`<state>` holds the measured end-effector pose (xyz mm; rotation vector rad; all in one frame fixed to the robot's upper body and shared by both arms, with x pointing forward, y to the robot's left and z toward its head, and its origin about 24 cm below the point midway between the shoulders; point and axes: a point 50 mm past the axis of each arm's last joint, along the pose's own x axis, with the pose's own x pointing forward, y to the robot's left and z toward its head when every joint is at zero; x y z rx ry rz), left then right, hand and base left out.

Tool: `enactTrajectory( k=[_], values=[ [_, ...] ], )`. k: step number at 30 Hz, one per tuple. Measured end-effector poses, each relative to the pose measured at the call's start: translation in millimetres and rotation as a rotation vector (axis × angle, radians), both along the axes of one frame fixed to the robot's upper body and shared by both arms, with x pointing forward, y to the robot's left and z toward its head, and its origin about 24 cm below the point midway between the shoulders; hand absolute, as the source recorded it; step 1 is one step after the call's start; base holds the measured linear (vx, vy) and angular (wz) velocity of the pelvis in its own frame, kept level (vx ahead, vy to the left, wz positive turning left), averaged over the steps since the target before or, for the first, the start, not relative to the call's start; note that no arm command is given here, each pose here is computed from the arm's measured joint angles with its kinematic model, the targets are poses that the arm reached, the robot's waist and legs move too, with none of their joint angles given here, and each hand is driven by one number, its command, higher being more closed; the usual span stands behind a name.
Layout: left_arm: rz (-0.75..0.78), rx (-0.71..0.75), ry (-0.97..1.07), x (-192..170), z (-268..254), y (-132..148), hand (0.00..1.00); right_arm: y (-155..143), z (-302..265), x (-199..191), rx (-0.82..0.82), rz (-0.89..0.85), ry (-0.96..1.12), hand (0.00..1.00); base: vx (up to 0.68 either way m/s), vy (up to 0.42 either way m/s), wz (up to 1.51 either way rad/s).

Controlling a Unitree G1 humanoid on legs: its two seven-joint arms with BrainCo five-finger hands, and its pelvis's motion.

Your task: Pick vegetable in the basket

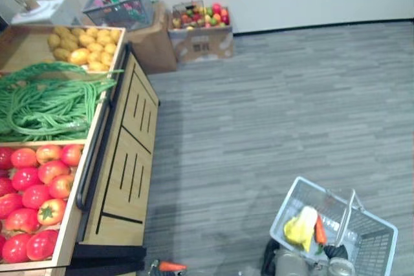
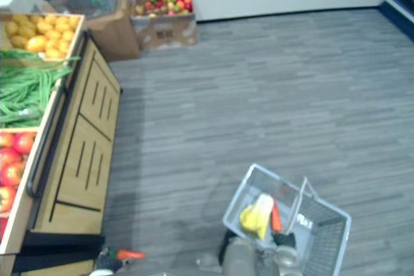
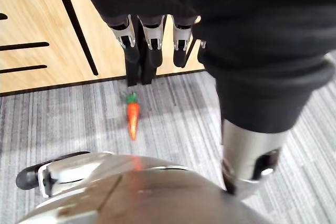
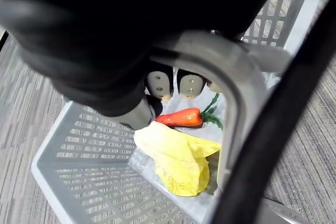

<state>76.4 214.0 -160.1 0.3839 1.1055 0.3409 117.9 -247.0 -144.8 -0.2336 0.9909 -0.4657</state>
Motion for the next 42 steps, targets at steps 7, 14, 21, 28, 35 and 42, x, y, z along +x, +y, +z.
enactTrajectory(
  k=[7, 14, 21, 28, 35, 42],
  values=[
    [0.029, 0.003, 0.002, -2, 0, 0, 0.0, 5, -6, -11, 0.028, -0.031, 0.035, 1.0, 0.22, -0.019, -0.15],
    [0.038, -0.015, 0.026, -8, -3, -6, 0.0, 5, -10, -32, 0.027, -0.079, 0.071, 1.0, 0.1, 0.243, -0.43],
    [-0.023, 0.037, 0.038, -10, 0, 11, 0.0, 15, -13, -33, 0.06, -0.061, 0.072, 1.0, 0.01, 0.097, -0.27],
    [-0.056, 0.033, 0.034, -6, 2, 18, 0.0, 22, -14, -32, 0.084, -0.061, 0.071, 1.0, 0.07, 0.006, -0.05],
    [0.08, -0.062, 0.033, -16, -3, 14, 0.0, 23, -16, -37, 0.104, -0.046, 0.092, 1.0, 0.03, -0.018, 0.09],
    [0.175, -0.133, 0.052, -28, -6, 11, 0.0, 20, -18, -47, 0.117, -0.083, 0.109, 1.0, 0.04, -0.017, 0.06]
  ],
)
